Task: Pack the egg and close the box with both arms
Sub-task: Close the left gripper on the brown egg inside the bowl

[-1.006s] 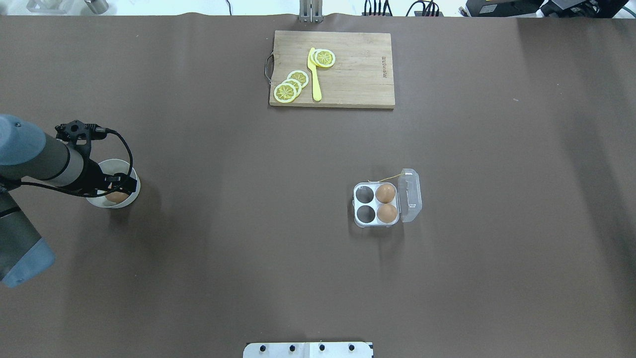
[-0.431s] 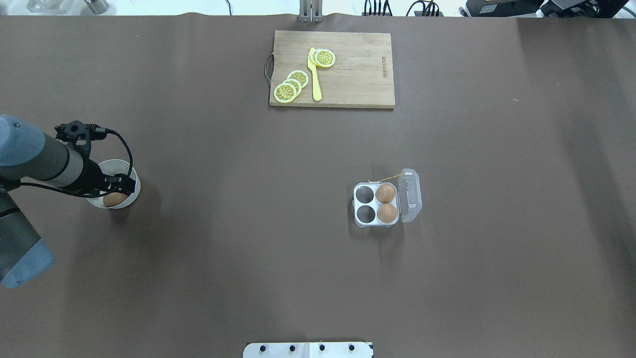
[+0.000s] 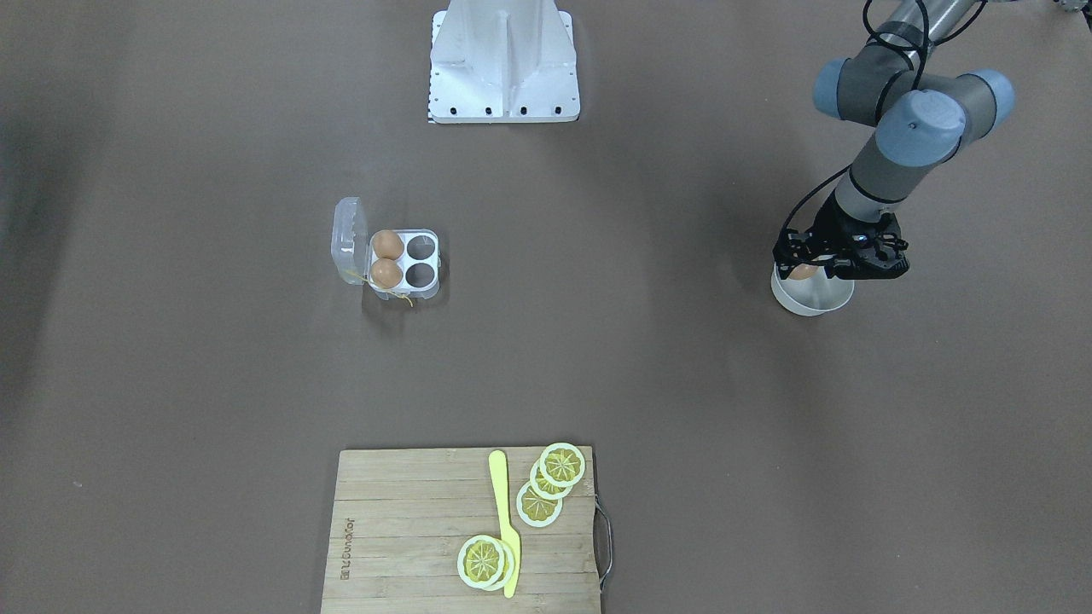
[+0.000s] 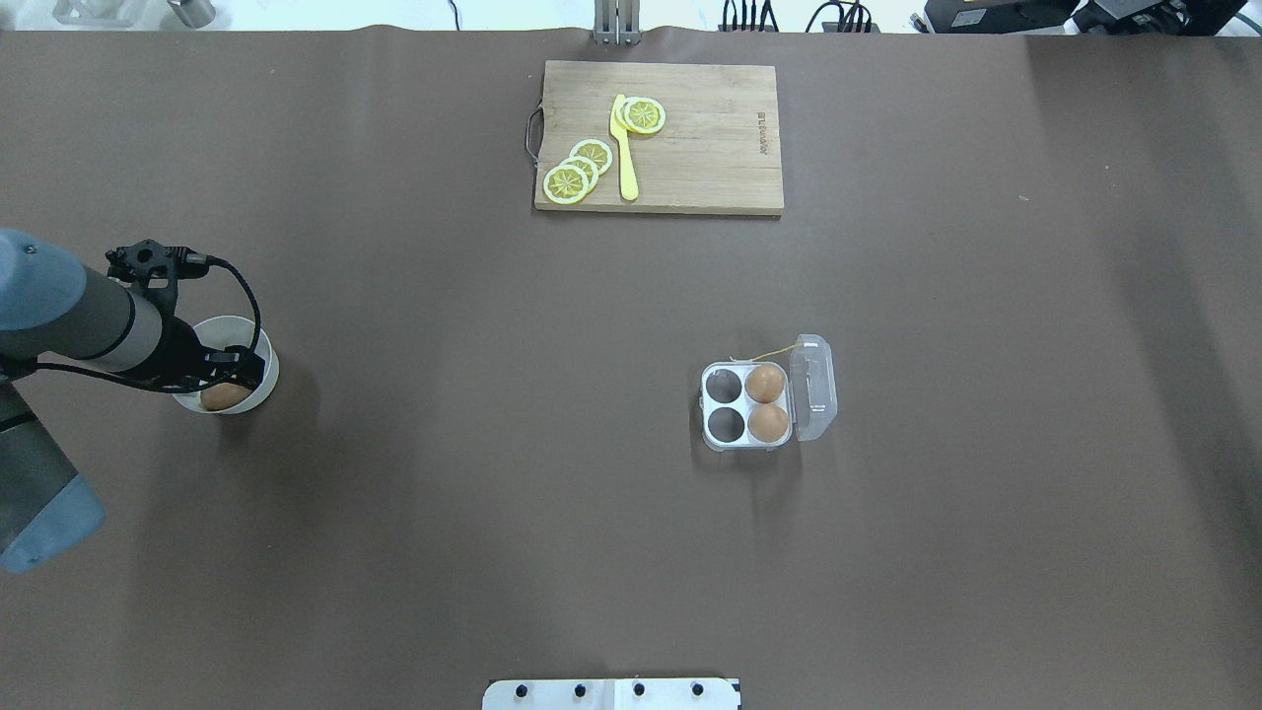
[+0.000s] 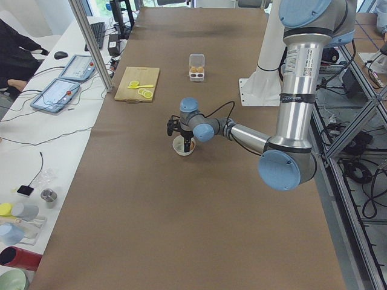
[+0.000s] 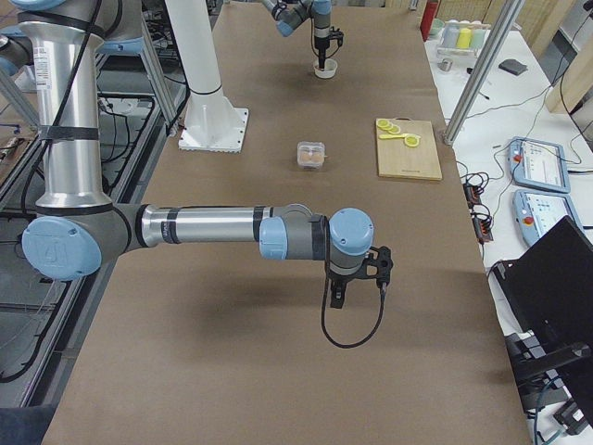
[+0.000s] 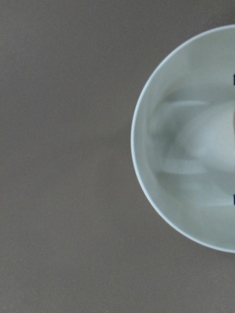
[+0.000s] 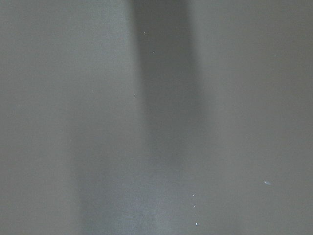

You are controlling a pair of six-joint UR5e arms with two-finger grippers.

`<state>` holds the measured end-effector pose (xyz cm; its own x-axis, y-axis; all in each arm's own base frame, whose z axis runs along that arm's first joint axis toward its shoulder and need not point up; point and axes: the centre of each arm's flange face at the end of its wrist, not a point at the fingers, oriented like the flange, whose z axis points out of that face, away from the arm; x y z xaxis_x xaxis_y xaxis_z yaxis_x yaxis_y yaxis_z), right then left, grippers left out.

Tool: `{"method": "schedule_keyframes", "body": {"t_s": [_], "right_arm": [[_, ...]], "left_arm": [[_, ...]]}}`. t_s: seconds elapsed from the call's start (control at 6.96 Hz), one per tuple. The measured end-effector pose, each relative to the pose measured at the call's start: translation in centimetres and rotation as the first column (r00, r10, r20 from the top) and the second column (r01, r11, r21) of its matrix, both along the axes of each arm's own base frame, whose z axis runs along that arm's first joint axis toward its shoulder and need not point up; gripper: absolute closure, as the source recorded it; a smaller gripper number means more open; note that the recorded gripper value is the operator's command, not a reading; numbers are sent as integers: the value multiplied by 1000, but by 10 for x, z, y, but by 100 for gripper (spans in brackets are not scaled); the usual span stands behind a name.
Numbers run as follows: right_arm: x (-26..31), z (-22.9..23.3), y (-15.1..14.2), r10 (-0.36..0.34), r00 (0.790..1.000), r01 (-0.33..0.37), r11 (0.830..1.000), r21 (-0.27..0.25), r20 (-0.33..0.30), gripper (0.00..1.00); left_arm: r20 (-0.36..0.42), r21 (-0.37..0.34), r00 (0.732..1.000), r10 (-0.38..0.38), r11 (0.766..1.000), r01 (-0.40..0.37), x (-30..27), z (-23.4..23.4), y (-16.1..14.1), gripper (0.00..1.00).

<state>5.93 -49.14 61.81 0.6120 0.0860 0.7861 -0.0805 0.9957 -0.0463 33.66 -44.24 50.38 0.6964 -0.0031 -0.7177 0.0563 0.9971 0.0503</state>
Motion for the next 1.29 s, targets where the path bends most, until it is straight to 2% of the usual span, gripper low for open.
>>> {"method": "schedule_keyframes", "body": {"t_s": [0.29,0.43,0.57,1.29], "right_arm": [[0,-1,0,0,1000,0,1000,2,0,0],[0,-2,0,0,1000,0,1000,2,5,0],[-1,-2,0,-1,1000,0,1000,3,15,0],[-2,-3,0,-1,1000,1,1000,2,27,0]], "left_arm": [[2,0,1000,0,1000,0,-2,2,1,22],[1,1,1000,0,1000,0,-3,1,1,28],[-1,2,1000,-1,1000,1,-3,-1,1,29],[-9,2,1000,-1,1000,1,-5,-5,3,28]]}}
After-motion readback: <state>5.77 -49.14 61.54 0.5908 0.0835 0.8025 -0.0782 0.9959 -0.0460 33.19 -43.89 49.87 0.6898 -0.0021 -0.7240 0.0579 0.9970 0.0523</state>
